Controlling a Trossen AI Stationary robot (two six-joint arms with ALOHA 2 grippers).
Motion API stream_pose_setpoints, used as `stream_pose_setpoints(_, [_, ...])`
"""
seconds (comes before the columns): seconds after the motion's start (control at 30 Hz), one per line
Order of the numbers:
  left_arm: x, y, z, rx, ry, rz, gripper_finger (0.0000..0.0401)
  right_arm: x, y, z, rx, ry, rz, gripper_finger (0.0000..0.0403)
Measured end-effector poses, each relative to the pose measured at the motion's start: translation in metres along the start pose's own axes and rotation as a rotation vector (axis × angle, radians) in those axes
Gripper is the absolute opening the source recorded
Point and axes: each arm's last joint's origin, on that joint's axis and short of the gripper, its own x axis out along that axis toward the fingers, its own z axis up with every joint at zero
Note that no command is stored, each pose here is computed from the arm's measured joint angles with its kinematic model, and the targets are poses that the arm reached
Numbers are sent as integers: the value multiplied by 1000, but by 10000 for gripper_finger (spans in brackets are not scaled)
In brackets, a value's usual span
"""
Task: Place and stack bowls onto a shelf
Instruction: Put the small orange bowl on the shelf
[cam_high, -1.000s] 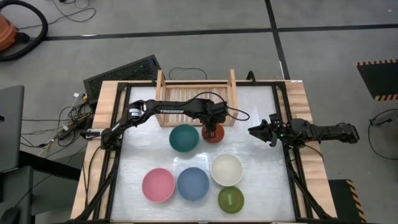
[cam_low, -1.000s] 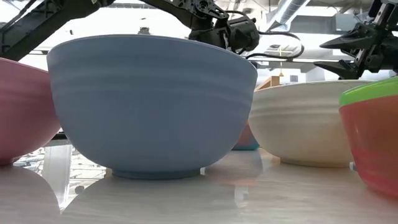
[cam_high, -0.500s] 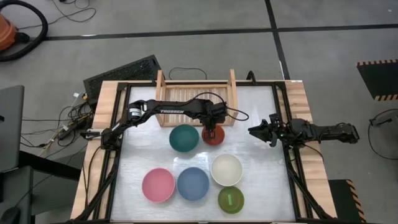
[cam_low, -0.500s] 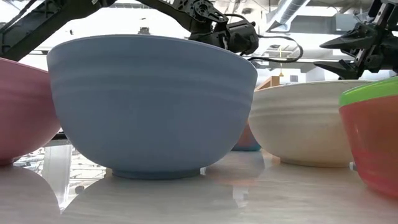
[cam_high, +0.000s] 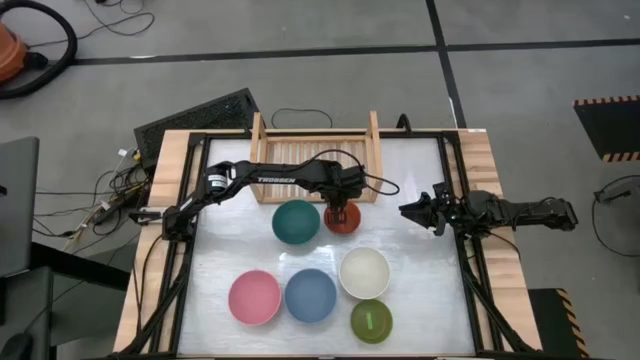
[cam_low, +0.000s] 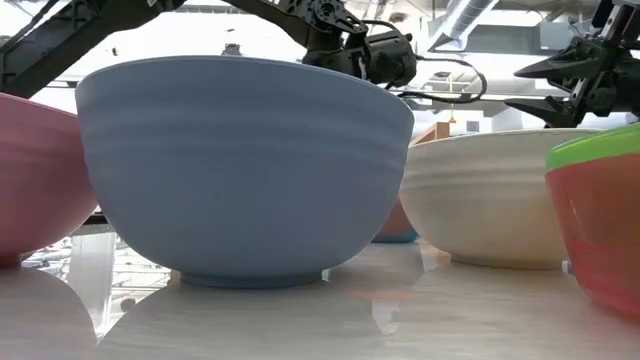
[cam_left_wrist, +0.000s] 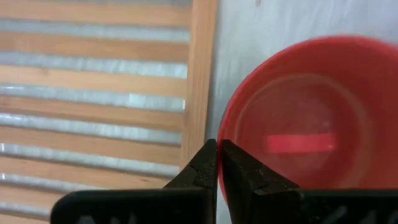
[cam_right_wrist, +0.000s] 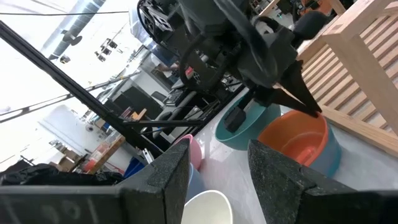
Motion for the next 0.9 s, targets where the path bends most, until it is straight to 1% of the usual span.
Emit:
stream_pose_setpoints(0.13, [-17,5,10,-44,-38,-13,0,0,0,0,0,0,0,189])
stream_pose_setpoints(0.3, [-46,15,26,-94,-121,-33,0,0,0,0,-1,0,0,189])
stream_pose_setpoints(0.37, [-59,21,30,-135,-141,-69,0,0,0,0,-1,0,0,189])
stream_pose_setpoints(0.47, [-71,29,34,-171,-177,-114,0,0,0,0,-1,0,0,189])
stream_pose_setpoints(0.5, [-73,35,34,-200,-185,-146,0,0,0,0,-1,0,0,189])
stream_pose_setpoints(0.6, [-75,54,34,-327,-211,-330,0,0,0,0,-2,0,0,189])
stream_pose_setpoints(0.63, [-75,60,33,-358,-213,-358,0,0,0,0,-2,0,0,189])
stream_pose_setpoints(0.7, [-74,69,30,-400,-197,-363,0,0,0,0,-2,0,0,189])
stream_pose_setpoints(0.77, [-74,75,28,-432,-188,-394,0,0,0,0,-10,0,0,189])
stream_pose_setpoints(0.8, [-74,75,28,-432,-189,-421,0,0,0,0,-15,2,1,189])
stream_pose_setpoints(0.9, [-74,71,29,-433,-188,-442,0,0,0,0,-20,4,4,189])
